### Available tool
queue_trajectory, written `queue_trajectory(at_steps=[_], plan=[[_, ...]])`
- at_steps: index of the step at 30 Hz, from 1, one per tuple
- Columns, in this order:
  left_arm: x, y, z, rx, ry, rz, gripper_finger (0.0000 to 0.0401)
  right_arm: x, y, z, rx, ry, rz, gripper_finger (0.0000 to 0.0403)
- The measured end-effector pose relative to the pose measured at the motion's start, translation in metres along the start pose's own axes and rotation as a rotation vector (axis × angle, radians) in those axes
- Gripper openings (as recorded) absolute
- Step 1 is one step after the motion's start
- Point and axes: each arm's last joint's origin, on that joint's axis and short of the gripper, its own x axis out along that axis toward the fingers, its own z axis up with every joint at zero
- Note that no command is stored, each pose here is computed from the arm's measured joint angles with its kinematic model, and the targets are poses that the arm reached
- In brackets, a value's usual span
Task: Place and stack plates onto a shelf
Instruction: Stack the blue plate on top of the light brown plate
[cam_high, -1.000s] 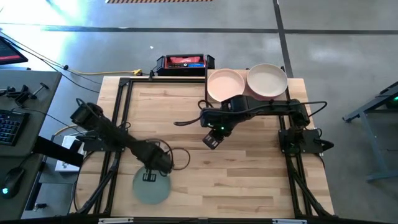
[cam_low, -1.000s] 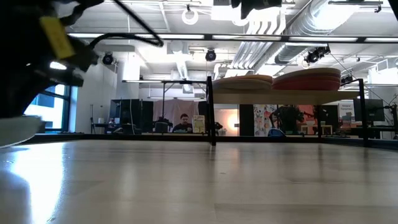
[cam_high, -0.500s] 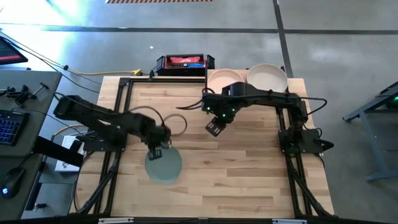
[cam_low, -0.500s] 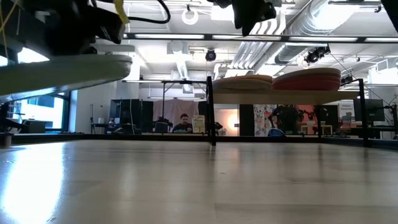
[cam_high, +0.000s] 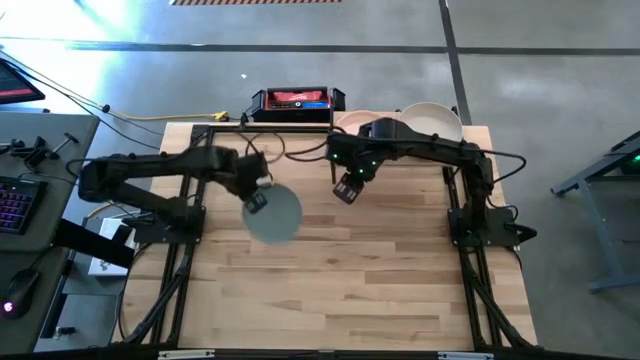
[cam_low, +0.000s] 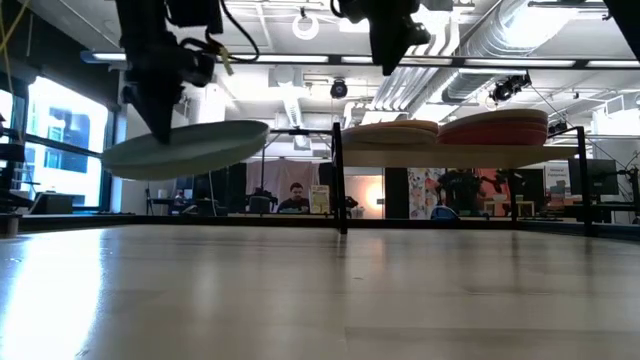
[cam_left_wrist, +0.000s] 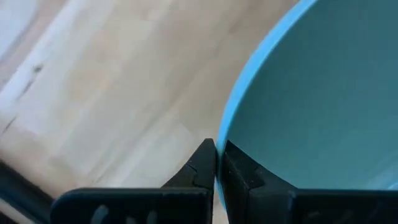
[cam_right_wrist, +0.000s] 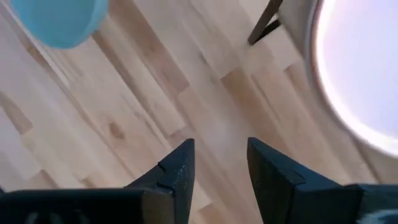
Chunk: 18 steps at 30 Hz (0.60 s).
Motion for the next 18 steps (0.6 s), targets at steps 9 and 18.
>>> queue_trajectory(at_steps=[9, 18], plan=[[0.003, 0.026, 0.022, -0.216, -0.103, -0.017, 0.0001, -0.001, -0.007, 0.021, 0.019, -0.178, 0.015, 0.0168], [0.001, 0.02, 0.032, -0.273, -0.185, -0.128, 0.0001, 0.006, -0.001, 0.032, 0.003, -0.257, 0.003, 0.0169]])
